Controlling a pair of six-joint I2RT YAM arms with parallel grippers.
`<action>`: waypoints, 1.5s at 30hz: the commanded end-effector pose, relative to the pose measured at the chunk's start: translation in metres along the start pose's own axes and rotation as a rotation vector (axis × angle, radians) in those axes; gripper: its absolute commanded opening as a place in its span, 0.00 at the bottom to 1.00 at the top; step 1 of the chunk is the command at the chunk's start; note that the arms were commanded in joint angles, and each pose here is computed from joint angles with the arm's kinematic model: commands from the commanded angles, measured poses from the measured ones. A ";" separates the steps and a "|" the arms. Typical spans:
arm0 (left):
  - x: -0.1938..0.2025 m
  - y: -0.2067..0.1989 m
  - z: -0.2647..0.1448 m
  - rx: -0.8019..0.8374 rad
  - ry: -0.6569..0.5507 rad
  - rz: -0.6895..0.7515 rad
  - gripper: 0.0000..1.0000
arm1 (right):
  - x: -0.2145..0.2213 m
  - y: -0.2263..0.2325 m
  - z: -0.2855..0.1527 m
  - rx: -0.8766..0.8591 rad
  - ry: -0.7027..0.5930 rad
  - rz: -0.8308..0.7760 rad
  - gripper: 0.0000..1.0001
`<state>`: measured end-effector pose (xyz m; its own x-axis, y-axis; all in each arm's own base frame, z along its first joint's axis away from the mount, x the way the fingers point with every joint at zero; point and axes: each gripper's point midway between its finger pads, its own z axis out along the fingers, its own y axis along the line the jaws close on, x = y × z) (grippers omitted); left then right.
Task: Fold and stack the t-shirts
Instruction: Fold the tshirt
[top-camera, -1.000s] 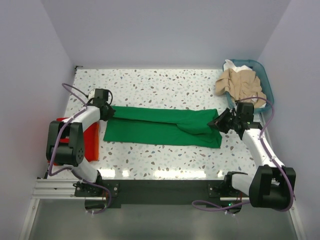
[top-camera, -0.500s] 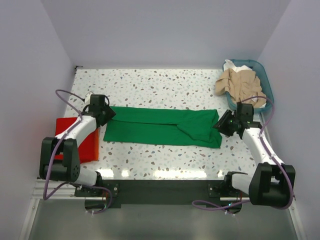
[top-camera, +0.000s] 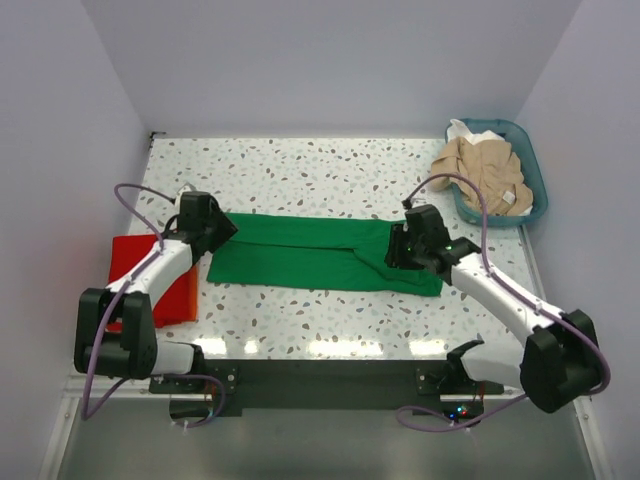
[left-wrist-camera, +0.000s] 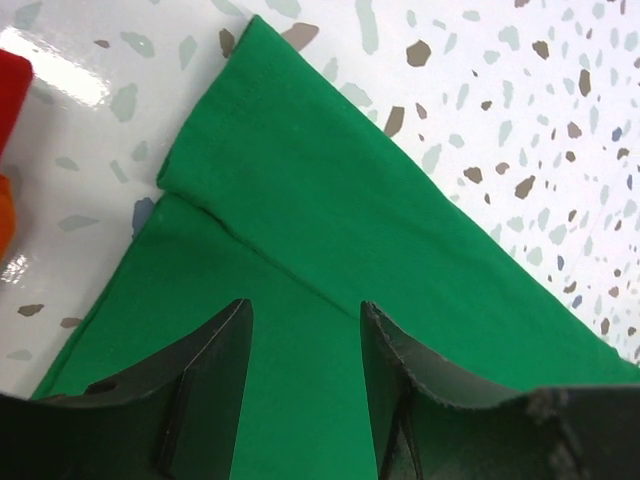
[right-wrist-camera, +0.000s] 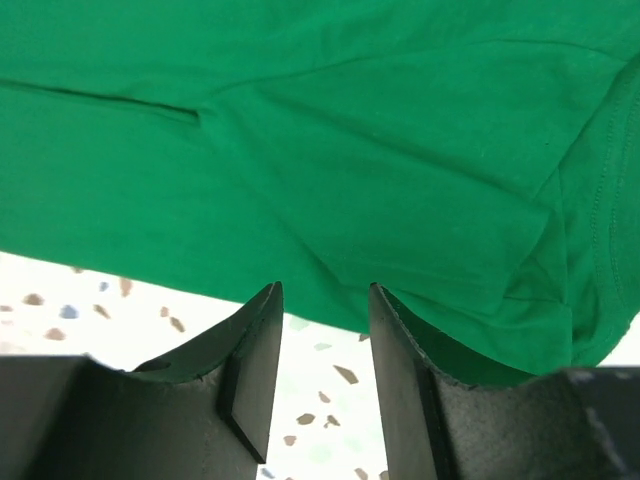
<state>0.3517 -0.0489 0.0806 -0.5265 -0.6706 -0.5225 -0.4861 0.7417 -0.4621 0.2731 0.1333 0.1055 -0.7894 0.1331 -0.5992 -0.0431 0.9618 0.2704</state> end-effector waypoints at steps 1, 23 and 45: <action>-0.008 -0.023 -0.011 0.099 -0.030 0.020 0.52 | -0.018 0.003 0.011 0.087 -0.061 -0.112 0.44; 0.058 -0.036 0.016 0.069 0.059 0.174 0.36 | -0.018 0.004 0.018 0.193 -0.112 0.082 0.52; 0.135 0.017 0.021 -0.181 0.138 0.394 0.18 | -0.032 -0.040 0.137 0.272 0.112 0.168 0.45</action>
<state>0.3239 -0.1353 0.0150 -0.7020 -0.3798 -0.6024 -0.3219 0.9238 -0.2073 0.3618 0.1220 0.0208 -0.8214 0.3194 -0.4725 0.2761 0.9476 0.1606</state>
